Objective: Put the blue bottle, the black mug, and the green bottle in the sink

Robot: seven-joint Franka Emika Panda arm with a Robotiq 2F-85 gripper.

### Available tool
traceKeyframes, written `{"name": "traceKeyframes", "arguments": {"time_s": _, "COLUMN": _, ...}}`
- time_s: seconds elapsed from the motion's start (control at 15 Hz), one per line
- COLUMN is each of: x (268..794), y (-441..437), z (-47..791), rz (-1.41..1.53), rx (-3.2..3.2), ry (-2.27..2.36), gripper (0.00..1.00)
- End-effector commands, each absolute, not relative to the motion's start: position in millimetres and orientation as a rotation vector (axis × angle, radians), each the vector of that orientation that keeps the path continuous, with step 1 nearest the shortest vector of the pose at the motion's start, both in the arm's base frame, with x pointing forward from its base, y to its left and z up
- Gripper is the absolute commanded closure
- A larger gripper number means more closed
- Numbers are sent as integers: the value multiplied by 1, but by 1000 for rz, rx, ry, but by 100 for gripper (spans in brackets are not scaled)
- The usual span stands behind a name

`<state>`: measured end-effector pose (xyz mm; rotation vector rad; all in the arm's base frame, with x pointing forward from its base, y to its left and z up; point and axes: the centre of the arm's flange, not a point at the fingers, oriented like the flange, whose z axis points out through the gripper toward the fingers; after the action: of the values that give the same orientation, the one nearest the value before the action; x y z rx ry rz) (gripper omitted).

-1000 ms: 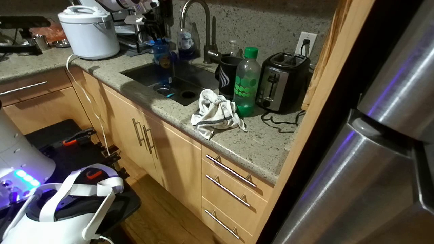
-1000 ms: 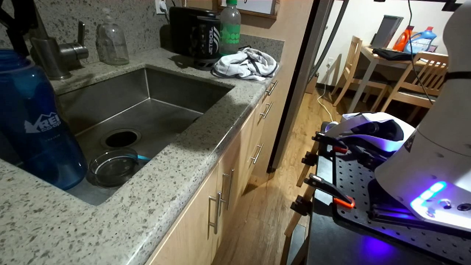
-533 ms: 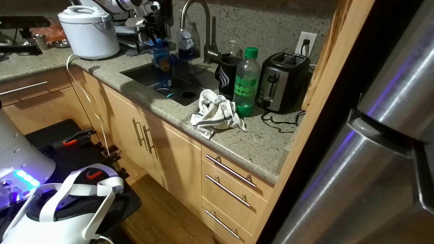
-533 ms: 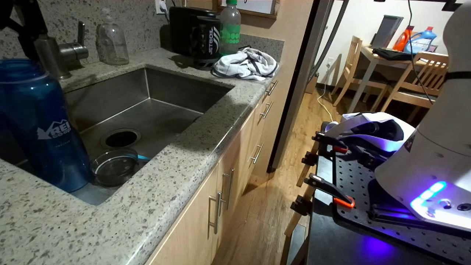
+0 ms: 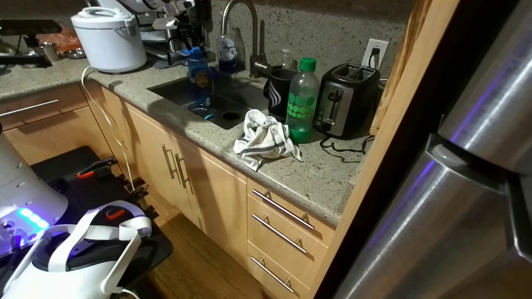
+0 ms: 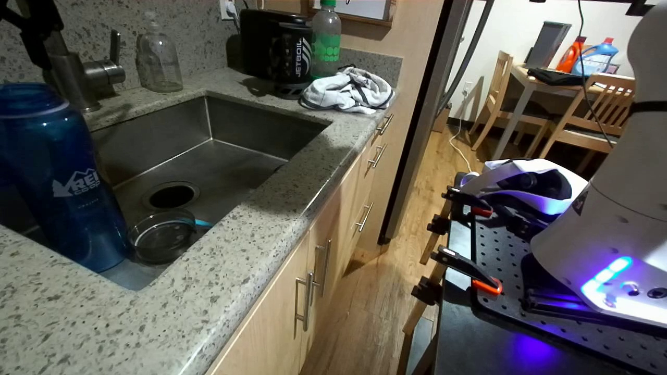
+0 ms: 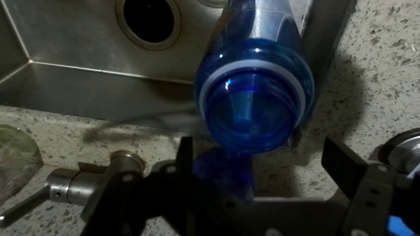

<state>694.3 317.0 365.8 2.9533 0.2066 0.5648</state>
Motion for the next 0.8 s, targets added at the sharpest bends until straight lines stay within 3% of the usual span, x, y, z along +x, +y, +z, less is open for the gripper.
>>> {"name": "traceKeyframes", "arguments": {"time_s": 0.0, "x": 650, "y": 310, "z": 404, "rz": 508, "rx": 2911, "ry": 239, "gripper": 0}}
{"name": "traceKeyframes", "arguments": {"time_s": 0.73, "x": 548, "y": 254, "z": 433, "rz": 222, "rx": 2774, "ry": 4, "gripper": 0}}
